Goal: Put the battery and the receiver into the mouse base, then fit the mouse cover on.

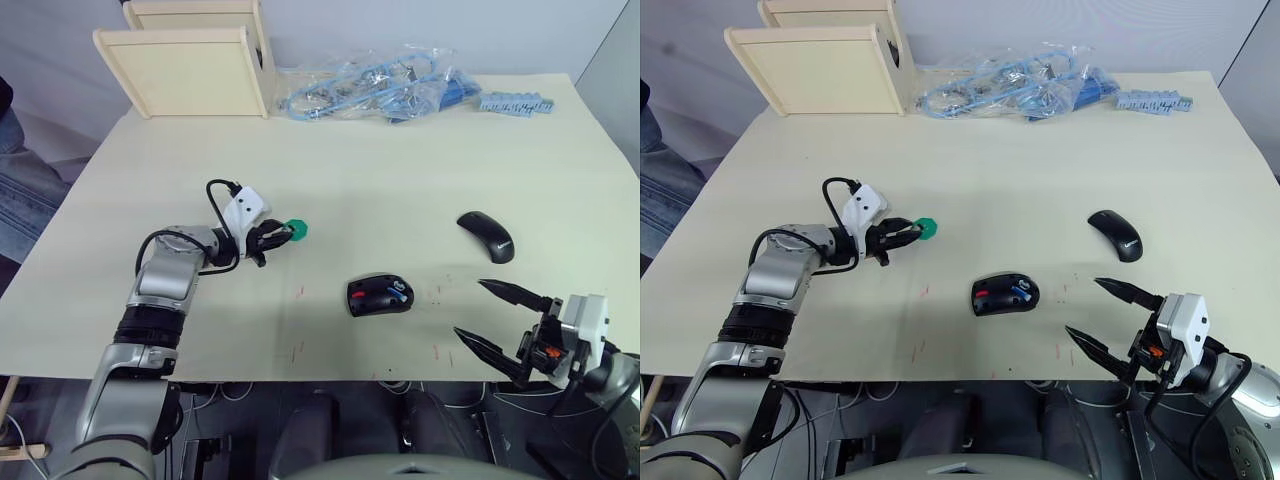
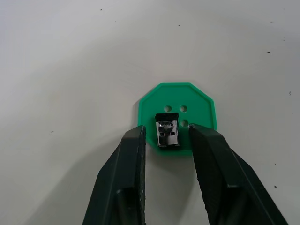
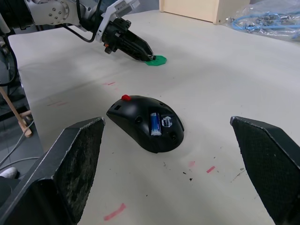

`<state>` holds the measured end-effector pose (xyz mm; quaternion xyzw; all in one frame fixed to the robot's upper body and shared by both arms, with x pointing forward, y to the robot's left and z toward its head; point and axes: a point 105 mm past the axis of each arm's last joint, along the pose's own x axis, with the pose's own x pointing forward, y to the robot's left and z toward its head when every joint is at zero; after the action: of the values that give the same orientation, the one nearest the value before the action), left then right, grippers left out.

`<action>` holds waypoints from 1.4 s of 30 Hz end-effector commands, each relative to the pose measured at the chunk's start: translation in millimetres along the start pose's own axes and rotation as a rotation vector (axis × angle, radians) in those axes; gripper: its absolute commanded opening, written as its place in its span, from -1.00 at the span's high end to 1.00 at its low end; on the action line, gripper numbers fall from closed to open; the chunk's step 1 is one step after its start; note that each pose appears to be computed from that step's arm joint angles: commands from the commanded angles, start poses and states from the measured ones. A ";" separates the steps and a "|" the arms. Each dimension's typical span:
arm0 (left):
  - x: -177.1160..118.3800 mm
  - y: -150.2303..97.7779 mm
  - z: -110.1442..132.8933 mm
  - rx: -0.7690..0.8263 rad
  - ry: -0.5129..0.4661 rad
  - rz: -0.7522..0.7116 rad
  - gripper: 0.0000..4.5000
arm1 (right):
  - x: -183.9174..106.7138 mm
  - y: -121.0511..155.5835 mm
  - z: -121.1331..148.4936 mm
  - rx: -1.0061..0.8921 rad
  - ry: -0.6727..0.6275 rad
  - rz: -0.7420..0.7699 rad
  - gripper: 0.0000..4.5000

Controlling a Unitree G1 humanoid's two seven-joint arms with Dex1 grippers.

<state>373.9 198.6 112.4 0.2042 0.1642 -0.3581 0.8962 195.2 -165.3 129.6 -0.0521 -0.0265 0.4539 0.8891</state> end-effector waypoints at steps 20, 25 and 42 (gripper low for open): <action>-29.6 -17.0 40.1 0.036 -0.087 -0.162 0.96 | 27.4 -13.8 25.4 0.003 -0.023 -0.054 -1.00; -41.3 -31.9 58.9 0.067 -0.083 -0.255 0.96 | 53.3 -15.0 45.2 0.030 -0.035 -0.005 -1.00; -32.0 -74.0 126.9 0.275 -0.178 -0.429 0.96 | 137.2 -40.3 76.5 0.521 0.220 0.213 -1.00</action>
<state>321.4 111.9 207.0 0.2331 0.1015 -0.5685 0.7824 302.9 -72.2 205.8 0.1195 0.1869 0.5209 0.8243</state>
